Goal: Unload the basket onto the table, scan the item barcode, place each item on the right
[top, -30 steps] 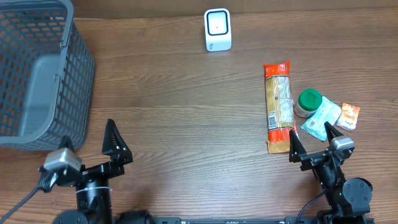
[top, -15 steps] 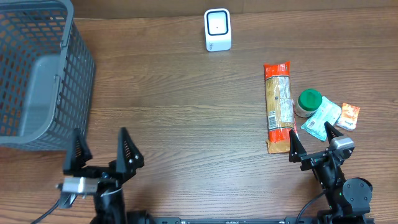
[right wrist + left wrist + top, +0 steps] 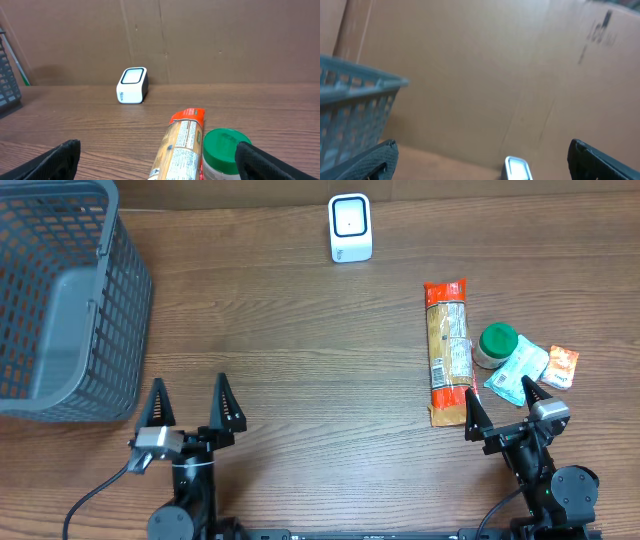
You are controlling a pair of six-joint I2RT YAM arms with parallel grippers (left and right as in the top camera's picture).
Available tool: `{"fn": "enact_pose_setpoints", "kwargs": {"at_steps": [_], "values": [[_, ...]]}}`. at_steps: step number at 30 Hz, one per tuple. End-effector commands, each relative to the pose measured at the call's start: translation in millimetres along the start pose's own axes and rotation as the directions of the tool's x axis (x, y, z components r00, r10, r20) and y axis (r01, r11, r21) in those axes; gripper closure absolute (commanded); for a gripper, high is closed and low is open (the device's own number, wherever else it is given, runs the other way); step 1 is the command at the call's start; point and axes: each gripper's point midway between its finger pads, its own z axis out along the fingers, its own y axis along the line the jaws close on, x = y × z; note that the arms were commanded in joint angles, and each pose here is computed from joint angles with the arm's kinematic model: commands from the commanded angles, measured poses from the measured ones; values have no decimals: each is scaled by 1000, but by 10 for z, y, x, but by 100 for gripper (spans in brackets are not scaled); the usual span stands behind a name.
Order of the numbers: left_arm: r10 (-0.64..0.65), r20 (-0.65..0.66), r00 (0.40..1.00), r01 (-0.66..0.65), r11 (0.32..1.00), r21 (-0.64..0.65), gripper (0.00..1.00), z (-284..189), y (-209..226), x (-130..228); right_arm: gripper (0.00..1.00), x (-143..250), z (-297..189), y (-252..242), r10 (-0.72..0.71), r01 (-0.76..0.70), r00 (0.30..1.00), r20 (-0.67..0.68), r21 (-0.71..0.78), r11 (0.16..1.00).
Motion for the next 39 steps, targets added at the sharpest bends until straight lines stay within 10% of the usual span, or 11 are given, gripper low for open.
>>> {"fn": "enact_pose_setpoints", "kwargs": {"at_steps": [1, 25, 39], "values": [[-18, -30, 999, 18, 1000, -4, 0, -13, 54, 182, 0, 25, 2, -6, 2, -2, 1000, 1, -1, 1000], [141, -397, 907, -182, 981, -68, 0, -229, 421, 1182, 0, 25, 2, -6, 2, -2, 1000, 1, -1, 1000], [228, -398, 889, -258, 966, -23, 0, -225, 396, 1180, 0, 25, 2, -6, 2, -2, 1000, 1, -1, 1000]]}}
